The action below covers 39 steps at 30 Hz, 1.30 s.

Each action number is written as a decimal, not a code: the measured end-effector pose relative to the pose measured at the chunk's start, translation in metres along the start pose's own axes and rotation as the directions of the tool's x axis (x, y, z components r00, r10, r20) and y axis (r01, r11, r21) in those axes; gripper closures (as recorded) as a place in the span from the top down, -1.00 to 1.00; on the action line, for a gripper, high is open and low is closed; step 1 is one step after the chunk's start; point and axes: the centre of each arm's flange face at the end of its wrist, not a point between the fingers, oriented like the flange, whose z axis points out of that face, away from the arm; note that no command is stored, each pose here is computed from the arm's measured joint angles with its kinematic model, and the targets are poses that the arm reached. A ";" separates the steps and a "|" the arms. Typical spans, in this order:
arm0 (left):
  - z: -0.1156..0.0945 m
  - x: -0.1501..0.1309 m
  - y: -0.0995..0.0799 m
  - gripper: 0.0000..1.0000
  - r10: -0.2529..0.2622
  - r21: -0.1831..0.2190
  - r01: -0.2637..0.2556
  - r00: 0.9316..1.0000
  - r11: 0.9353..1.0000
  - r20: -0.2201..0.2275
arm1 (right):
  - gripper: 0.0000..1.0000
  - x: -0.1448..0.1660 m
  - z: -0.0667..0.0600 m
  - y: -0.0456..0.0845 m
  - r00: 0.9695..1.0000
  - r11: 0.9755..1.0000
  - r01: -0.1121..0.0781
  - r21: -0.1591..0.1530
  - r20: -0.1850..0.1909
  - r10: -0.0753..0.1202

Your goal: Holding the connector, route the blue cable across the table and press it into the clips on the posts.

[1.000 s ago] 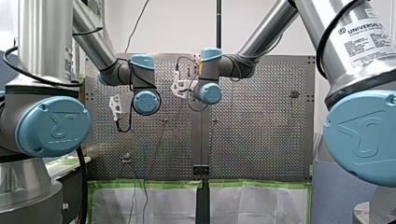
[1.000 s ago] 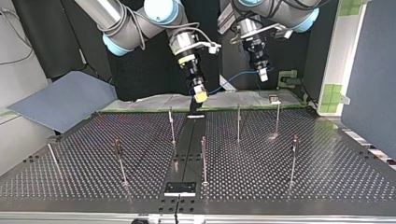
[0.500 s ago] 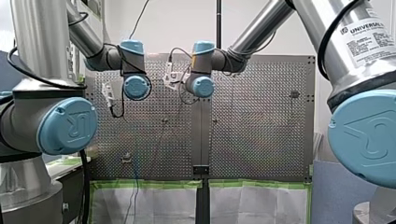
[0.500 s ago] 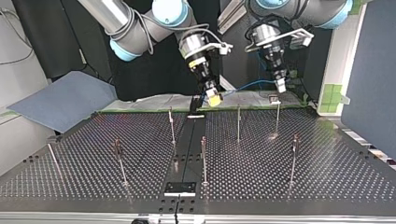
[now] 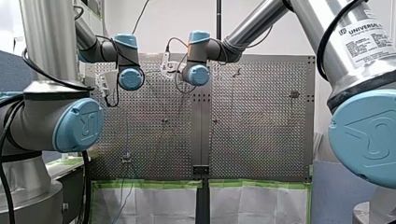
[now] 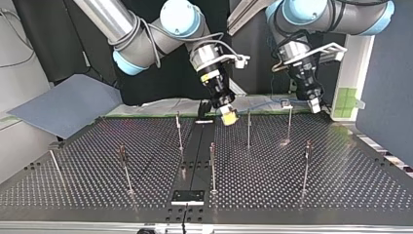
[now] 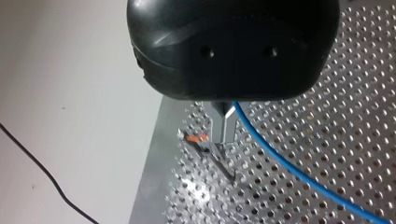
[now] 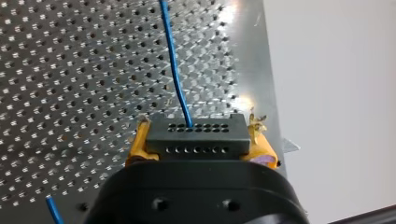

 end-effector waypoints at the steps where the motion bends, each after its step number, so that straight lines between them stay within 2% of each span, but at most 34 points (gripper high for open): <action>1: 0.002 0.001 0.000 -1.00 0.000 0.003 0.000 1.000 1.000 -0.001 | -1.00 0.005 0.003 0.000 1.000 1.000 -0.003 0.000 -0.004 0.003; 6: 0.014 0.002 0.000 -1.00 -0.002 0.009 0.002 1.000 1.000 0.001 | -1.00 0.022 0.017 0.000 0.999 1.000 -0.019 0.000 -0.032 0.019; 10: 0.022 -0.001 -0.001 -1.00 -0.007 0.007 0.007 1.000 1.000 0.013 | -1.00 0.021 0.024 0.001 0.999 1.000 -0.027 0.001 -0.032 0.027; 25: 0.048 -0.013 -0.010 -1.00 -0.021 0.043 0.019 0.999 0.999 0.046 | -1.00 -0.008 0.047 0.008 1.000 1.000 -0.027 -0.001 0.014 0.027; 34: 0.068 -0.015 -0.014 -1.00 -0.023 0.068 0.019 0.998 0.997 0.065 | -1.00 -0.001 0.065 0.011 0.999 0.999 -0.032 0.006 0.010 0.032; 39: 0.077 -0.013 -0.012 -1.00 -0.019 0.063 0.015 0.998 0.998 0.066 | -1.00 0.000 0.071 0.011 0.999 0.999 -0.032 0.010 0.011 0.032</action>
